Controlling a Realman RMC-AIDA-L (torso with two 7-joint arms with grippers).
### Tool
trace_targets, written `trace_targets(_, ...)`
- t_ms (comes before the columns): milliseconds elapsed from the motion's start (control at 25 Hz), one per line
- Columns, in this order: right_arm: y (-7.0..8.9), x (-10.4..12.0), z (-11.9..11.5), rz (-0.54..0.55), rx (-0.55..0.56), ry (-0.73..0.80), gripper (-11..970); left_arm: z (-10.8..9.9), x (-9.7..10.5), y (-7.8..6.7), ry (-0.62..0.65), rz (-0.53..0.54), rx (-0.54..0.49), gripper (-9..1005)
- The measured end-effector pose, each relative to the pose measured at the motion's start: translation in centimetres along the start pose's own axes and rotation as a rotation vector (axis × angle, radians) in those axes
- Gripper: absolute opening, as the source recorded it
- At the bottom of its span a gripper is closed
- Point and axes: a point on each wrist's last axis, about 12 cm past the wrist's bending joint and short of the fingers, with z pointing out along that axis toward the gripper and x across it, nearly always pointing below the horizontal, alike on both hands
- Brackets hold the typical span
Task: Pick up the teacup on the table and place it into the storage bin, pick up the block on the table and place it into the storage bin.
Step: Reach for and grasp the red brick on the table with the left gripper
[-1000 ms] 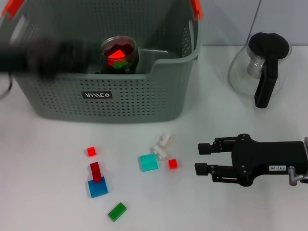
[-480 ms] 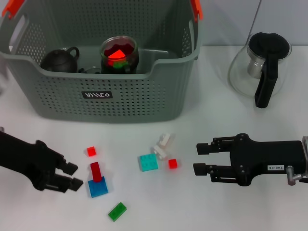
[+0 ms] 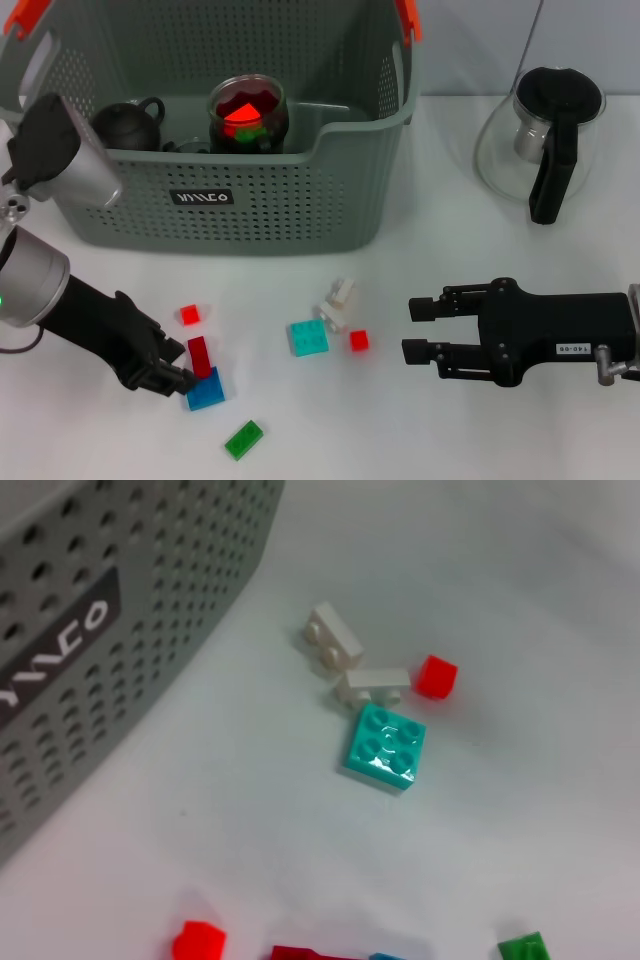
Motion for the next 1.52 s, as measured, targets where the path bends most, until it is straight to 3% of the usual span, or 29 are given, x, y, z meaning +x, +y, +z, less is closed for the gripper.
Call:
trace_targets(400, 0.0, -0.1, 0.1, -0.002, -0.002, 0.001, 578, 1.5, -0.9, -1.2, -0.04, -0.041, 0.16, 429)
trace_targets(680, -0.1, -0.1, 0.0, 0.001, 0.001, 0.003, 578, 2.9, -1.2, -0.4, -0.081, -0.128, 0.118, 429)
trace_targets(1160, -0.2, -0.1, 0.0, 0.003, 0.008, 0.005, 578, 4.2, -0.4, 0.0, -0.06, -0.15, 0.072, 428)
trace_targets(1520, -0.2, 0.1, -0.3, 0.009, 0.015, 0.007, 578, 1.0, 1.0, 1.5, -0.066, -0.192, -0.054, 427)
